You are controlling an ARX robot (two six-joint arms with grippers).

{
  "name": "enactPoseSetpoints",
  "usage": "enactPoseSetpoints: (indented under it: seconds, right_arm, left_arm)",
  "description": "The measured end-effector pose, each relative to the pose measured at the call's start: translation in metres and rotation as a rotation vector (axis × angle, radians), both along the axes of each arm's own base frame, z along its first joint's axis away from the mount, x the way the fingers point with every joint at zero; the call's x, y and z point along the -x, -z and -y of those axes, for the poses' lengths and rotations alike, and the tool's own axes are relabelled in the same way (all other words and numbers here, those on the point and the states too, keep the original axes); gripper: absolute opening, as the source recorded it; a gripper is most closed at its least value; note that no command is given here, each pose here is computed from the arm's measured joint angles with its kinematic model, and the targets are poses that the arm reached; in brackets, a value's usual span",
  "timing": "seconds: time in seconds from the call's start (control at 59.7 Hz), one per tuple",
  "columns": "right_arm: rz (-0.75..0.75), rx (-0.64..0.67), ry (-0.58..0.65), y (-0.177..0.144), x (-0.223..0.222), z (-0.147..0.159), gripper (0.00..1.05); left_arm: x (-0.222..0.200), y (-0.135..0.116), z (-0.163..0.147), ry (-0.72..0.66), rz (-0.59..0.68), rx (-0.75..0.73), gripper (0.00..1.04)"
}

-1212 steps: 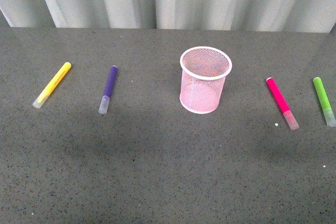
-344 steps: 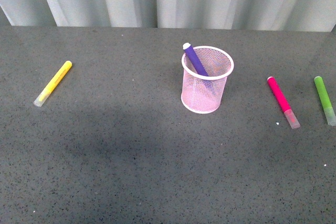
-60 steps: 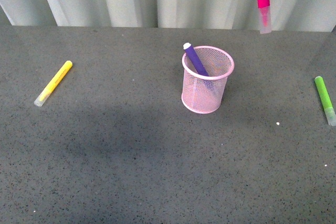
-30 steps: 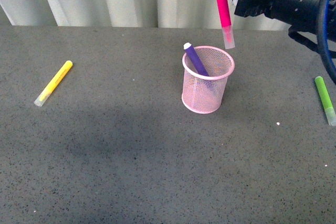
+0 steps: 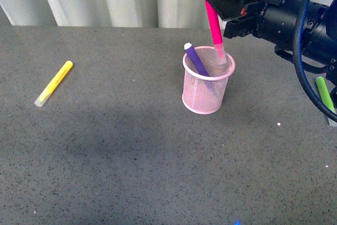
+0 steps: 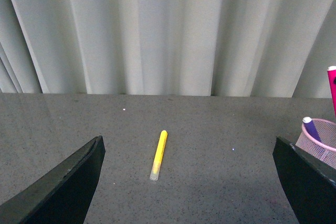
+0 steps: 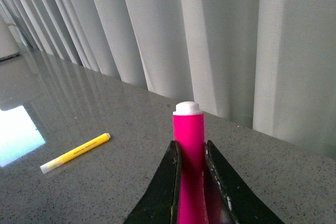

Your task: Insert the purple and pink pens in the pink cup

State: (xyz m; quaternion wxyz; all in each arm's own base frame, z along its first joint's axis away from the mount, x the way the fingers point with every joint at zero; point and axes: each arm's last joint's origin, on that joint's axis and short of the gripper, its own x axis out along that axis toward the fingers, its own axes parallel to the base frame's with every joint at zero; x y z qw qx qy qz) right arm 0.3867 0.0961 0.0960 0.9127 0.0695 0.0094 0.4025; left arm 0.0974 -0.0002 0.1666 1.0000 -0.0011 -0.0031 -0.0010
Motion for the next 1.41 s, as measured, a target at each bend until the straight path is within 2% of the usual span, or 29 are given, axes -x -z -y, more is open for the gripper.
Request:
enactPoseSetpoints:
  seconds: [0.419, 0.553, 0.855, 0.938, 1.123, 1.223, 1.324, 1.408]
  right_arm:
    - [-0.003, 0.003, -0.028, 0.009, -0.005, -0.017, 0.08]
    - [-0.007, 0.003, -0.025, 0.009, -0.005, -0.019, 0.36]
    - [-0.011, 0.003, -0.020, 0.009, -0.005, -0.017, 0.89]
    - [-0.007, 0.001, -0.016, 0.006, -0.004, -0.015, 1.00]
    - [0.047, -0.011, 0.025, -0.020, -0.007, -0.003, 0.98]
    - [0.103, -0.023, 0.088, -0.049, -0.009, 0.014, 0.98]
    - [0.161, -0.035, 0.190, -0.085, -0.006, 0.040, 0.98]
    - [0.186, -0.025, 0.325, -0.113, 0.003, 0.068, 0.98]
  left_arm:
    - [0.000, 0.000, 0.000, 0.000, 0.000, 0.000, 0.98]
    - [0.000, 0.000, 0.000, 0.000, 0.000, 0.000, 0.98]
    - [0.000, 0.000, 0.000, 0.000, 0.000, 0.000, 0.98]
    - [0.000, 0.000, 0.000, 0.000, 0.000, 0.000, 0.98]
    - [0.000, 0.000, 0.000, 0.000, 0.000, 0.000, 0.98]
    - [0.000, 0.000, 0.000, 0.000, 0.000, 0.000, 0.98]
    - [0.000, 0.000, 0.000, 0.000, 0.000, 0.000, 0.98]
    - [0.000, 0.000, 0.000, 0.000, 0.000, 0.000, 0.98]
